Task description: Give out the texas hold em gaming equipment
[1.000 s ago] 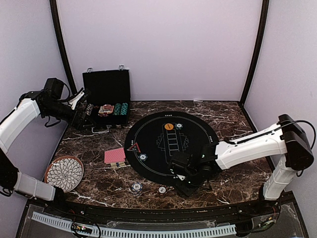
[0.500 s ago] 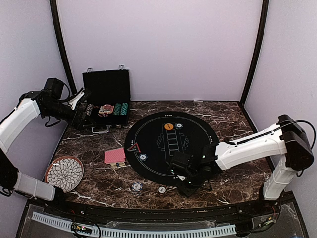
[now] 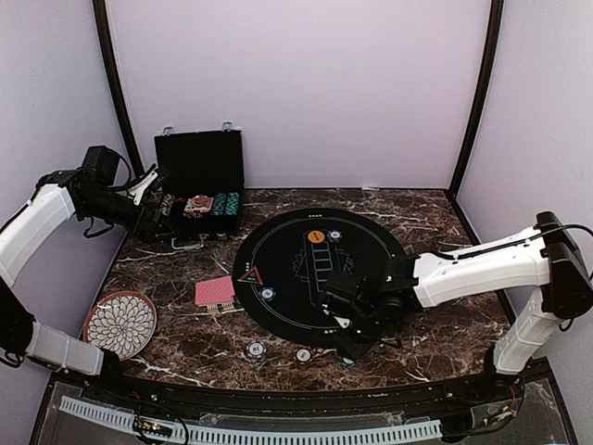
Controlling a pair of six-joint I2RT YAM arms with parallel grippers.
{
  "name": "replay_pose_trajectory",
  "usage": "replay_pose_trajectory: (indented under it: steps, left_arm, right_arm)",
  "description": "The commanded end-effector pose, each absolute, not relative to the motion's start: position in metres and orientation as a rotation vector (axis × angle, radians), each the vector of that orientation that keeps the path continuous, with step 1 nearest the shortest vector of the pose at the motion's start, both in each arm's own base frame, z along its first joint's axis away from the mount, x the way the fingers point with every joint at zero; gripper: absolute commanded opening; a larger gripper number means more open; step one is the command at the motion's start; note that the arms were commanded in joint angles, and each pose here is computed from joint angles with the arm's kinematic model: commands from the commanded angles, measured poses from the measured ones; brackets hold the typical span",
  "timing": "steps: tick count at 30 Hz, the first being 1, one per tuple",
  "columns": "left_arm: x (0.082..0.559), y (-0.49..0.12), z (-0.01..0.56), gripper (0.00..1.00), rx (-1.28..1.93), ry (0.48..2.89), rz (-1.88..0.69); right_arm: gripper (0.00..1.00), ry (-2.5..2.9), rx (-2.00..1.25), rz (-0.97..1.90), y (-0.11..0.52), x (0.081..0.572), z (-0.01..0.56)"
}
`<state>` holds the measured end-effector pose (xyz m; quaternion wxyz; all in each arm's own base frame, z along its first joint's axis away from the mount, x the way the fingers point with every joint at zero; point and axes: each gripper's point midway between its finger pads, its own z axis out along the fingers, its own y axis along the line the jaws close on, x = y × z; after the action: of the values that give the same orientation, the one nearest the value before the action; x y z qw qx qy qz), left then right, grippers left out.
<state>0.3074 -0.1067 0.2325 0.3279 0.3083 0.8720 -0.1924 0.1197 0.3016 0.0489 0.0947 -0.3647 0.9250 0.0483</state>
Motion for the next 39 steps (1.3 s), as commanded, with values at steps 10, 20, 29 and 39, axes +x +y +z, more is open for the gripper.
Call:
replay_pose_trajectory:
  steps: [10, 20, 29, 39]
  left_arm:
    - [0.309, -0.109, 0.245, 0.99, 0.811, 2.258, -0.504]
    - [0.308, -0.108, 0.248, 0.99, 0.817, 2.256, -0.494]
    - [0.31, -0.108, 0.249, 0.99, 0.814, 2.253, -0.487]
    - [0.308, -0.109, 0.248, 0.99, 0.822, 2.253, -0.501]
  right_arm:
    - [0.19, 2.691, -0.662, 0.101, 0.26, 0.225, 0.095]
    - [0.18, 2.739, -0.46, 0.061, 0.217, 0.263, 0.059]
    - [0.17, 2.775, -0.45, 0.053, 0.213, 0.268, 0.033]
    - [0.19, 2.805, -0.441, 0.02, 0.205, 0.272, 0.016]
